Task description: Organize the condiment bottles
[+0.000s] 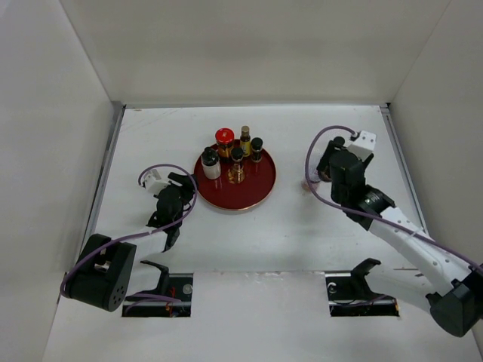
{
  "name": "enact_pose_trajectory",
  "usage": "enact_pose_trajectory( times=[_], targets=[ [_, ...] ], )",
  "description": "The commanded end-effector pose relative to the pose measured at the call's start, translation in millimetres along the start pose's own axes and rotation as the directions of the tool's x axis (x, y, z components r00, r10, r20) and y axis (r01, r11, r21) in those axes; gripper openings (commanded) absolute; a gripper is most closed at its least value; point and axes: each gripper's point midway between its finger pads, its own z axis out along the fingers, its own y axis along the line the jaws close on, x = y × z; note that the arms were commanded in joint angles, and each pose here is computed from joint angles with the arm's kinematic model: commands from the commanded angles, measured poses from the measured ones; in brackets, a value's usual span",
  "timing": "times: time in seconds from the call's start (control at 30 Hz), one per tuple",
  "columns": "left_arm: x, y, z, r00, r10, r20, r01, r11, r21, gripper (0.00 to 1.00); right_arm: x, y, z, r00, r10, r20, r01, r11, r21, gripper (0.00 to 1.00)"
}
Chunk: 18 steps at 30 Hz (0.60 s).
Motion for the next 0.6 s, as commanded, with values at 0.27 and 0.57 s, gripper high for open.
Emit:
enact_pose_trajectory(
  times=[0.27, 0.57],
  targets=[
    [-13, -28, 3, 0.999, -0.034, 0.037, 0.031, 0.997, 0.077, 0.58, -42, 197, -2, 0.990, 0.132, 0.047, -0.099, 0.899, -0.426, 0.49],
    [-13, -31, 1, 0.999, -0.023, 0.046, 0.019, 0.996, 0.084, 0.58, 27, 275, 44, 1.000, 0.023, -0.015, -0.027, 0.887, -0.462, 0.49]
  ],
)
